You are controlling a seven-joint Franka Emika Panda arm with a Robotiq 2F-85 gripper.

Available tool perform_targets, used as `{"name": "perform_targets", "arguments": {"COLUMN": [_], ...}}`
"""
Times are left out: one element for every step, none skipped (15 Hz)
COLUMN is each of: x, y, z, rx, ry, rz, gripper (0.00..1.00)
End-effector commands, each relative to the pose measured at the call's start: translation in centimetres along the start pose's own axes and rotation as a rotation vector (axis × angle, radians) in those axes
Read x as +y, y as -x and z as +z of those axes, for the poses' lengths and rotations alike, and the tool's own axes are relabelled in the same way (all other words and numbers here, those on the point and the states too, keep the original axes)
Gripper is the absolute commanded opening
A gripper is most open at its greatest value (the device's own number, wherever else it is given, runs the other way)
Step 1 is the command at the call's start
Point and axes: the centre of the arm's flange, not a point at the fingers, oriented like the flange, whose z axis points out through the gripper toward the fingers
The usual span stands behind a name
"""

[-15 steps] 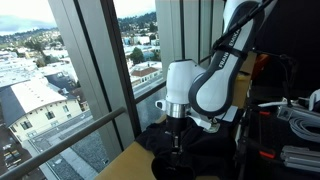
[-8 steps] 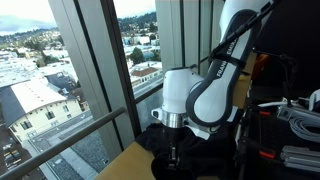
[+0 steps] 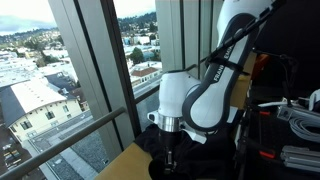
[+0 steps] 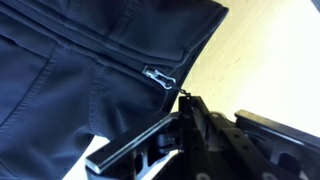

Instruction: Zip up the cloth

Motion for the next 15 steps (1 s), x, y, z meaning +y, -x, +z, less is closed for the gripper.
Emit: {"name": "perform_targets", "arguments": {"x": [-1.3,-1.5,-1.8,-2.1,-2.4,-2.6,-2.8,-3.0,-3.1,-3.1,-3.1,-3.0,-2.8,-2.5,-2.1], "y": [-1.1,-1.0,-1.0,-0.9,-0.8,-0.7,-0.6,-0.3,-0.1,0.1,0.6,1.0,1.7,2.4,3.3], "z": [0.5,0.6,0.7,0.7,0.7,0.4,0.1,-0.7,-1.3,-1.9,-2.8,-3.6,-4.8,-6.0,-7.3], "rx": [-0.001,-0.003,-0.003,-0.003,-0.004,-0.003,0.0,0.004,0.005,0.004,0.002,0.003,-0.002,-0.004,-0.01], "ry": [-0.012,-0.016,-0.021,-0.024,-0.028,-0.031,-0.034,-0.033,-0.029,-0.026,-0.019,-0.013,0.004,0.015,0.024], "rz": [-0.026,-0.03,-0.033,-0.036,-0.038,-0.039,-0.041,-0.044,-0.045,-0.044,-0.035,-0.03,-0.014,0.005,0.032], "gripper": [0.34,0.4,0.47,0.55,0.61,0.67,0.76,0.82,0.91,0.97,1.0,1.0,1.0,1.0,1.0]}}
